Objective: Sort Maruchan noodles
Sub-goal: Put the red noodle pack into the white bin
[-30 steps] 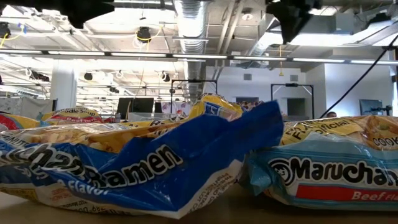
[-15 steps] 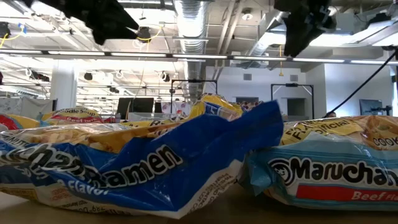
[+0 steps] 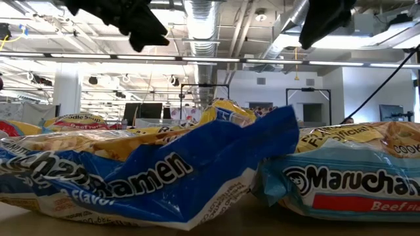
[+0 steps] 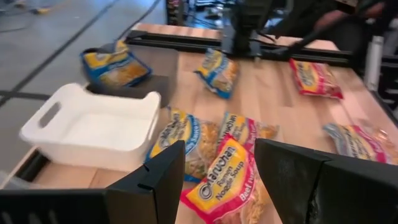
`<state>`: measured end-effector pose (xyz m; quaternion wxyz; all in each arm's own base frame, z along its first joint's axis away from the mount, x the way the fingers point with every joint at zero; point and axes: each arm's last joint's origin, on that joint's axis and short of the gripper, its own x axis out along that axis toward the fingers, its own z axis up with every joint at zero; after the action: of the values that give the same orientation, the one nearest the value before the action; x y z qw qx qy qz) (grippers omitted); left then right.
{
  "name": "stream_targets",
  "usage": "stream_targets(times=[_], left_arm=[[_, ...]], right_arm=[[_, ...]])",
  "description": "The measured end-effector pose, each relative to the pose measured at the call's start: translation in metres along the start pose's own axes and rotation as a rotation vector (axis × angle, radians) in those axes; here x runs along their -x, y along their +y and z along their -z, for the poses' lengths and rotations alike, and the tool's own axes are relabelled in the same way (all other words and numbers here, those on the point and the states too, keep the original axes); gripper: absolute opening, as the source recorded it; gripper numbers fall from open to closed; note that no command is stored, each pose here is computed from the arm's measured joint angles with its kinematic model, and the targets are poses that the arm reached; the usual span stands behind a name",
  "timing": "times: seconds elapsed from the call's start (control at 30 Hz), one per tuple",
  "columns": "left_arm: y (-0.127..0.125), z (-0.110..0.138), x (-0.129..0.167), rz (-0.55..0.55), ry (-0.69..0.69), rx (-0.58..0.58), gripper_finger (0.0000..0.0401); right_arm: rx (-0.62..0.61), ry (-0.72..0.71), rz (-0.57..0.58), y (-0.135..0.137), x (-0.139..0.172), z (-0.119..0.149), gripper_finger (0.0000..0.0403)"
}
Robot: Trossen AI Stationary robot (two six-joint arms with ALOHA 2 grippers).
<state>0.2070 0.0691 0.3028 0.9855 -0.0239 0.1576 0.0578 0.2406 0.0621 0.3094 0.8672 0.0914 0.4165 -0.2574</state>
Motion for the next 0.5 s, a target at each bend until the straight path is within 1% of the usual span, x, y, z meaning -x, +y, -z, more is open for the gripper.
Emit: stream_targets(times=[0.13, 0.27, 0.43, 0.5], left_arm=[[0.008, -0.002, -0.013, 0.059, 0.027, -0.031, 0.0182], [0.016, 0.002, -0.030, 0.094, 0.084, -0.049, 0.0182], [0.021, 0.012, -0.054, 0.135, 0.167, -0.029, 0.0182], [0.023, 0.015, -0.063, 0.147, 0.190, -0.038, 0.0182]], right_arm=[[0.064, 0.008, -0.049, 0.005, 0.002, 0.002, 0.0163], [0.111, 0.029, -0.077, 0.006, 0.002, 0.002, 0.0163], [0.125, 0.029, -0.077, 0.006, 0.002, 0.003, 0.0163], [0.126, 0.030, -0.077, 0.006, 0.002, 0.003, 0.0163]])
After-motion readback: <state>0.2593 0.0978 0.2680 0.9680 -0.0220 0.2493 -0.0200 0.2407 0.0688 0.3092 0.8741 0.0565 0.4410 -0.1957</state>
